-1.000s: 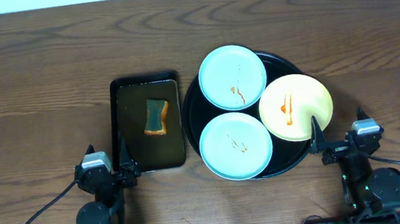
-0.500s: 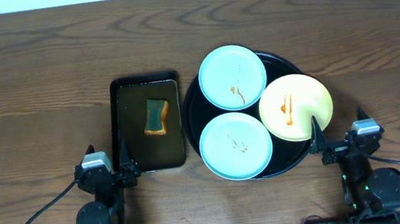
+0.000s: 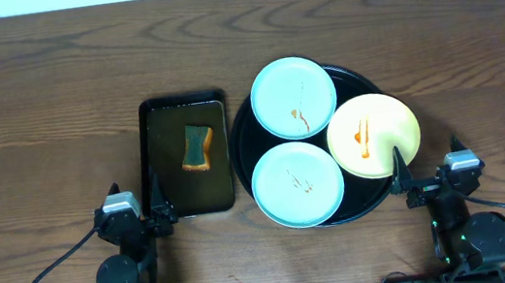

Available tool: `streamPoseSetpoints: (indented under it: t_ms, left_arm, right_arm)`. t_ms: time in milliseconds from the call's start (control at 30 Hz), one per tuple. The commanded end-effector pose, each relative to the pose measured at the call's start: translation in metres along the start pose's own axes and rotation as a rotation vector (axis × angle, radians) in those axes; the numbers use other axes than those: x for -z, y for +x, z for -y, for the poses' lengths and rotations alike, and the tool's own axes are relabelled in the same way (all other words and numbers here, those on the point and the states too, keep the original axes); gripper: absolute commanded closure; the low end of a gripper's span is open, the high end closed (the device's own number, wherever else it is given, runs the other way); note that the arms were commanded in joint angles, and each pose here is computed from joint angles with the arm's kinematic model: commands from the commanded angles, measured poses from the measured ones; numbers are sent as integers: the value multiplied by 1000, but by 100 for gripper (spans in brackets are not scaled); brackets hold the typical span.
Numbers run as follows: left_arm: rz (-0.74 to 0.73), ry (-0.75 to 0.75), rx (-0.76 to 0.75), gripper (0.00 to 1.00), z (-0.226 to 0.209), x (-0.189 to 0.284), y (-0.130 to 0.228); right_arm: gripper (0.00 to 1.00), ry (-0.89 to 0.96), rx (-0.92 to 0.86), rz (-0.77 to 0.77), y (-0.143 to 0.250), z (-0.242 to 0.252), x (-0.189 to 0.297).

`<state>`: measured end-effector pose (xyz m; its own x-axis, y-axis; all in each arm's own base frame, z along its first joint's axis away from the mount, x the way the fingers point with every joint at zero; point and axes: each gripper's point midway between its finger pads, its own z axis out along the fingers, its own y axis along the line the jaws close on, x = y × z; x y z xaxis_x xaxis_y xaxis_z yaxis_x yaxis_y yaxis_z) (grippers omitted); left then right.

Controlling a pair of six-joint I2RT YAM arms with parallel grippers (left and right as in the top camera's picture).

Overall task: Clean dirty plates on tray and stack at the side
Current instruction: 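Reach the left gripper down to the orange-green sponge in the tray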

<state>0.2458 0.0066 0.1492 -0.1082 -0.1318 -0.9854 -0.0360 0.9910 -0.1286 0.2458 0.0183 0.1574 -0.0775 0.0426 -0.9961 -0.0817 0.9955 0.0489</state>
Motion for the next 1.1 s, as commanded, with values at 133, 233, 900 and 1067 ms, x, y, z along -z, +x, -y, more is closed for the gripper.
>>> streamPoseSetpoints:
  t_ms: [133,233,900,1067]
  left_arm:
    - [-62,7,97,23,2,2,10]
    - [-76,4,97,23,2,6,3]
    - [-628,-19,134,23,20,-6,-32]
    - [-769,-29,148,23,23,-9,-31]
  right_arm:
    - [1,-7,-119,-6,2,-2,0]
    - [1,-7,-125,-8,1,-2,0]
    - [1,47,-163,-457,-15,-3,3]
    - [1,61,-167,-627,-18,-4,-2]
